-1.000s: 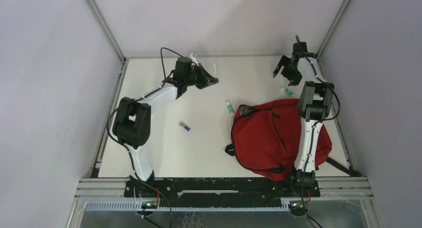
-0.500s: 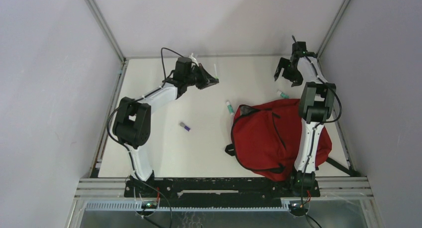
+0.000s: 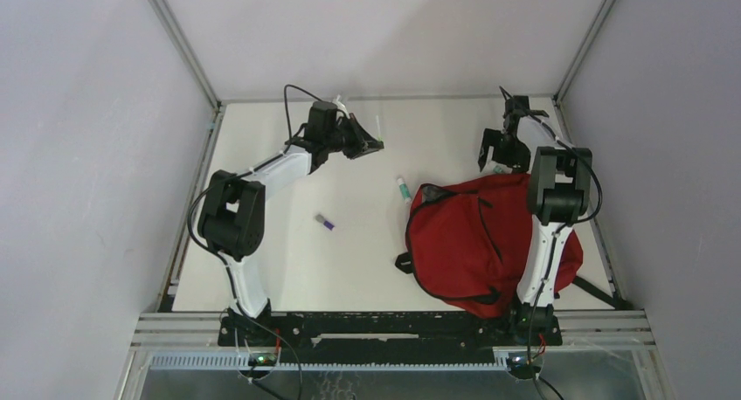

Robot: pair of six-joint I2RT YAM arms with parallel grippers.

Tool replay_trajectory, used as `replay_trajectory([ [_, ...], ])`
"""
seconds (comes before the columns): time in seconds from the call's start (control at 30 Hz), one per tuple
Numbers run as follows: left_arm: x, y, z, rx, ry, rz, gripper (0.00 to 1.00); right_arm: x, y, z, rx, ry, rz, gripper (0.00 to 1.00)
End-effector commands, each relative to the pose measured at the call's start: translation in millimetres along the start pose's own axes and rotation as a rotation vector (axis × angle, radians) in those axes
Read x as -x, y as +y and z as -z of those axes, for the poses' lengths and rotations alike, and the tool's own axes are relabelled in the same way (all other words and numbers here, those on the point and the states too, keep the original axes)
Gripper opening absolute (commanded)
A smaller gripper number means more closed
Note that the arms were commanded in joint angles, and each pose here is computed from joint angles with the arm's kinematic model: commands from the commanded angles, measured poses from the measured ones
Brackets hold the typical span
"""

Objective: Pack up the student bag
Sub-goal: Pick up the stationery from the center of the board.

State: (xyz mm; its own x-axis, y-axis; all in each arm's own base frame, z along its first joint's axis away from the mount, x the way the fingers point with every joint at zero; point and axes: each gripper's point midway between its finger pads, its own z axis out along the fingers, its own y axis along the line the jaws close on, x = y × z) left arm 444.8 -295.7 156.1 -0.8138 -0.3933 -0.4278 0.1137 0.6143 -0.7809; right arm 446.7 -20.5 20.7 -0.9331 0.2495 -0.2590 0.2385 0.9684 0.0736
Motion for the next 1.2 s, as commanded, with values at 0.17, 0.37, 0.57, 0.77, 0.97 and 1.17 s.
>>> replay_trajectory([
  [0.17, 1, -15, 12, -0.039, -0.006, -0.025, 0.0, 1, -1, 24, -0.085, -0.075, 0.086, 0.97],
  [0.37, 0, -14, 13, -0.038, -0.005, -0.025, 0.0, 7, -2, 21, -0.091, -0.079, 0.085, 0.91],
  [0.57, 0, -14, 11, -0.039, -0.002, -0.023, 0.0, 18, -6, 16, -0.099, -0.089, 0.023, 0.92],
  [0.77, -1, -12, 8, -0.038, 0.006, -0.019, 0.0, 19, 1, 19, -0.056, -0.097, -0.037, 0.97],
  [0.97, 1, -13, 4, -0.042, 0.012, -0.019, 0.0, 21, 17, 50, 0.069, -0.175, -0.064, 0.97],
  [1.17, 6, -18, 5, -0.028, 0.019, -0.023, 0.0, 43, 12, 80, 0.127, -0.288, -0.143, 0.96],
])
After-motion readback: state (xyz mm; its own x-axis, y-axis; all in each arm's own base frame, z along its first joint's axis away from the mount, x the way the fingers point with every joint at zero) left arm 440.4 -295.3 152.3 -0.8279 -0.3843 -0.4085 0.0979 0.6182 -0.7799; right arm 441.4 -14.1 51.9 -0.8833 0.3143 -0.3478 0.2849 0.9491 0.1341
